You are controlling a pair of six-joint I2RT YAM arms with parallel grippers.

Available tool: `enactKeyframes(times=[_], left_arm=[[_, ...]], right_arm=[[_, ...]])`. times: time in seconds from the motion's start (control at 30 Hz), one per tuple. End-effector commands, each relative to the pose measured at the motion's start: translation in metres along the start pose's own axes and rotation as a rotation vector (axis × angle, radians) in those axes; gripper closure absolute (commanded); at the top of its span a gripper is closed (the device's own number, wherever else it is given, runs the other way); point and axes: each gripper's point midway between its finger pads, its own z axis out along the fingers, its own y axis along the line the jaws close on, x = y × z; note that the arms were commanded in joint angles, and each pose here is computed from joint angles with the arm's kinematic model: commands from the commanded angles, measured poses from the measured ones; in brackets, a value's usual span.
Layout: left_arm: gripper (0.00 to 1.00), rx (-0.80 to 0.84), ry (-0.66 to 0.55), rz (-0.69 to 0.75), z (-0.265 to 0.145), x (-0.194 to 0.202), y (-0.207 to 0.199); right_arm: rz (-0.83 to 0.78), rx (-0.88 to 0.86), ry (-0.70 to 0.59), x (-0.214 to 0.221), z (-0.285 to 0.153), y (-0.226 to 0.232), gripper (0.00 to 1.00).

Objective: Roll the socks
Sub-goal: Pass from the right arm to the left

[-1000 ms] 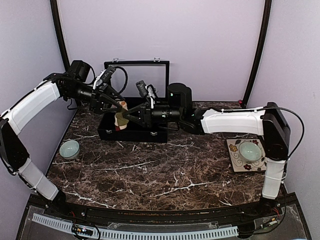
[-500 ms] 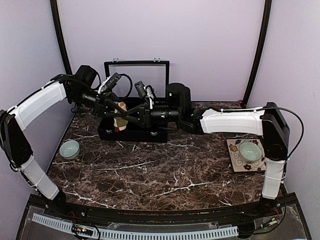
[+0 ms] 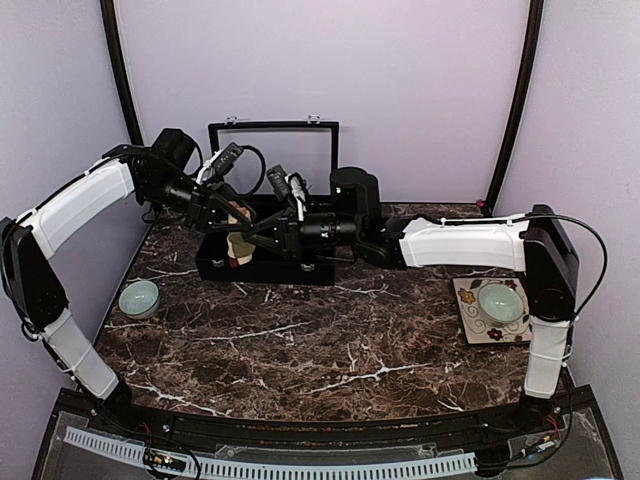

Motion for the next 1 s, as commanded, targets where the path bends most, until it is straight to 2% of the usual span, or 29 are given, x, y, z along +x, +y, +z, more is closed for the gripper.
enactKeyframes(times=[0.0,0.1,0.2,0.4,0.43,0.47,0.53,0.57,0.83,0.97], left_arm=[[0.9,0.011,-0.021,0.032,-0.005,-0.013,-0.013],[0.93,-0.011,-0.004,0.045,-0.006,-0.011,-0.011],[1.0,-0.028,0.008,0.054,-0.007,-0.008,-0.01],[1.0,-0.016,0.023,0.037,-0.004,0.0,-0.008],[0.96,-0.013,0.026,0.03,-0.004,0.0,-0.008],[0.83,-0.01,0.03,0.029,-0.004,0.0,-0.009],[0.06,-0.021,0.03,0.048,-0.006,-0.002,-0.011],[0.02,-0.034,0.024,0.05,-0.007,-0.004,-0.011],[0.01,-0.157,-0.007,0.086,-0.015,-0.013,-0.006],[0.01,-0.372,-0.018,0.064,-0.028,-0.01,0.023]], right_arm=[[-0.024,-0.009,-0.013,-0.007,0.005,0.004,1.0],[-0.026,-0.009,-0.012,-0.007,0.005,0.004,1.0],[-0.022,-0.008,-0.011,-0.006,0.005,0.004,1.0],[-0.026,-0.01,-0.019,-0.01,0.004,0.006,1.0],[-0.027,-0.008,-0.017,-0.009,0.004,0.006,1.0],[-0.029,-0.006,-0.017,-0.01,0.003,0.005,1.0],[-0.029,-0.002,-0.013,-0.009,0.002,0.005,1.0],[-0.029,-0.002,-0.013,-0.009,0.002,0.005,1.0],[-0.031,-0.002,-0.015,-0.011,0.001,0.006,1.0],[-0.042,-0.011,-0.019,-0.013,-0.001,0.01,1.0]])
